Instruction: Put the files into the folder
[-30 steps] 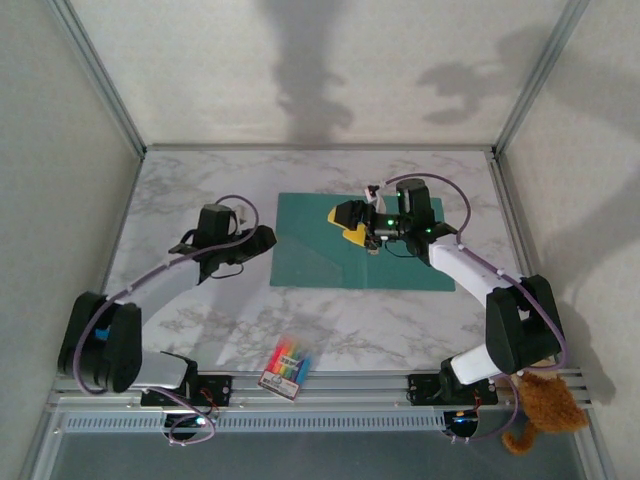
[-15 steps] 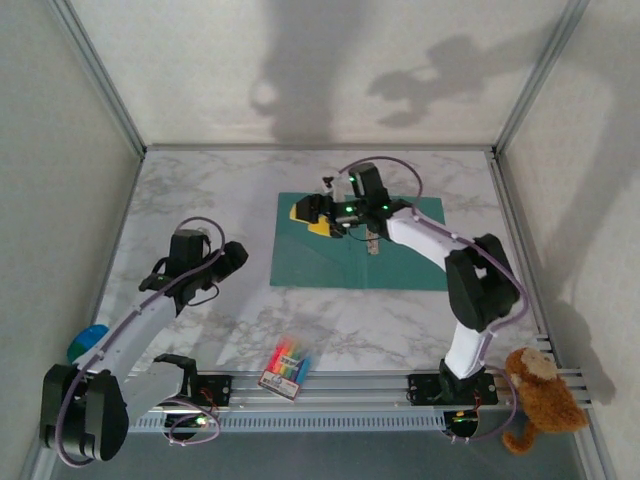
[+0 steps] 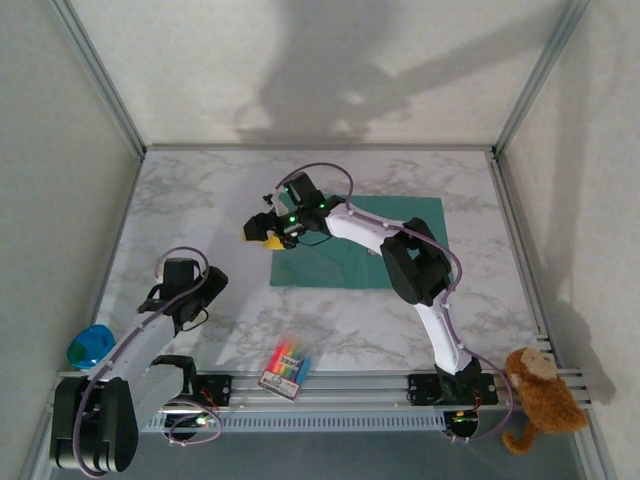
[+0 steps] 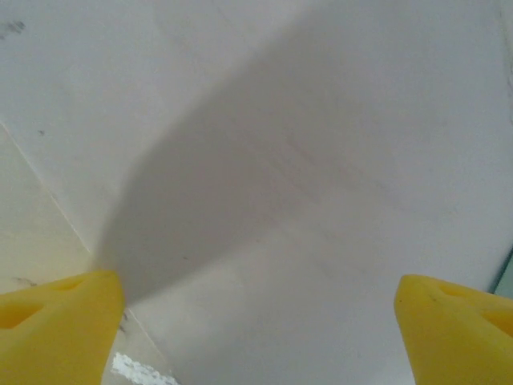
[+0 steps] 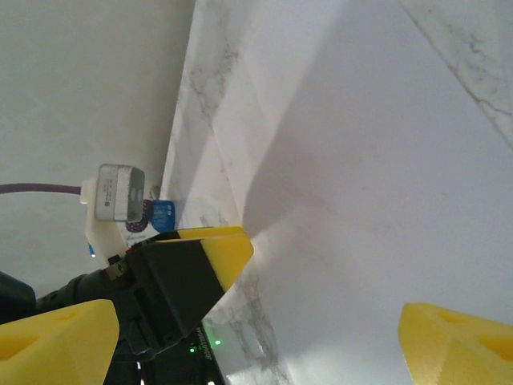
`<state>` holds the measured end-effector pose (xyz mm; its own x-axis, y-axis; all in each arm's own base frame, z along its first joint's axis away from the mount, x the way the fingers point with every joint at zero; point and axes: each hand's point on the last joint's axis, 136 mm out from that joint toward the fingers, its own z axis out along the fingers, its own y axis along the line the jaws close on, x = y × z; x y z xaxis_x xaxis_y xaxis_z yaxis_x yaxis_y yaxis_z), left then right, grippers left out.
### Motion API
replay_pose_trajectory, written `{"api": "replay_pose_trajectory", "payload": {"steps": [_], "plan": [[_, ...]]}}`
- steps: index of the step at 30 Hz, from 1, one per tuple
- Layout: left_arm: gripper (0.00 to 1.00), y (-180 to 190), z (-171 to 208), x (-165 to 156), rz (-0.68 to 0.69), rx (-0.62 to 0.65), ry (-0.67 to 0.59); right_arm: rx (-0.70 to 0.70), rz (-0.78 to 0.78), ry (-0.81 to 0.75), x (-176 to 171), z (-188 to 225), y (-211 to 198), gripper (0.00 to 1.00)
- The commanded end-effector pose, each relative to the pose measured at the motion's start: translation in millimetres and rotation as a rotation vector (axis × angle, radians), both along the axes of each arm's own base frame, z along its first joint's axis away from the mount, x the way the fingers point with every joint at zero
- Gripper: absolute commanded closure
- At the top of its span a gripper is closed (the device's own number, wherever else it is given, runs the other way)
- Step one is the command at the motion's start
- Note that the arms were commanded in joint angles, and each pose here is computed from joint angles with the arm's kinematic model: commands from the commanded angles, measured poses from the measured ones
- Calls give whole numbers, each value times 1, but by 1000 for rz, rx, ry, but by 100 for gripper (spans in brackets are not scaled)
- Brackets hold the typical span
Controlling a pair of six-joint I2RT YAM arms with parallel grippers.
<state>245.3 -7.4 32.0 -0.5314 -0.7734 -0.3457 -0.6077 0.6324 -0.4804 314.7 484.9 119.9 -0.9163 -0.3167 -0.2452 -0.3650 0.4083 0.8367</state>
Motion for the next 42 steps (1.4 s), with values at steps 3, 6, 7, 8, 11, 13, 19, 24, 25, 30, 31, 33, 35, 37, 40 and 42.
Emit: {"api": "replay_pose_trajectory", "payload": {"steps": [3, 6, 7, 8, 11, 13, 19, 24, 25, 30, 31, 33, 35, 37, 40, 42], "plan": [[12, 11, -3, 6, 48, 24, -46, -41, 52, -19, -12, -21, 15, 9], [11, 22, -2, 3, 82, 56, -52, -51, 77, -16, -18, -32, 24, 10], [10, 27, -1, 3, 98, 69, -61, -57, 84, -13, -19, -36, 27, 10], [9, 32, -2, 2, 112, 80, -68, -60, 89, -14, -19, -39, 29, 10], [9, 41, 2, 5, 132, 88, -102, -70, 95, -10, -19, -46, 34, 10], [9, 45, 9, 12, 133, 87, -129, -73, 99, -6, -18, -49, 35, 10], [9, 47, 6, 21, 153, 38, -138, -103, 101, -5, -21, -57, 34, 10], [9, 53, 9, 27, 161, 40, -138, -128, 84, 9, -25, -67, 30, 10], [9, 55, 10, 29, 163, 39, -138, -132, 81, 12, -27, -69, 30, 10], [9, 67, 16, 37, 180, 43, -139, -147, 74, 30, -38, -74, 32, 10], [9, 68, 17, 38, 180, 42, -137, -152, 72, 35, -40, -74, 31, 10], [8, 72, 20, 42, 181, 43, -133, -154, 69, 43, -45, -74, 31, 10], [8, 77, 21, 44, 188, 43, -129, -155, 64, 47, -47, -74, 30, 10], [7, 81, 21, 46, 196, 35, -124, -161, 65, 57, -52, -76, 30, 10], [7, 86, 18, 47, 201, 28, -103, -173, 77, 73, -62, -78, 33, 10], [7, 88, 15, 47, 201, 24, -90, -177, 83, 76, -69, -76, 36, 10]]}}
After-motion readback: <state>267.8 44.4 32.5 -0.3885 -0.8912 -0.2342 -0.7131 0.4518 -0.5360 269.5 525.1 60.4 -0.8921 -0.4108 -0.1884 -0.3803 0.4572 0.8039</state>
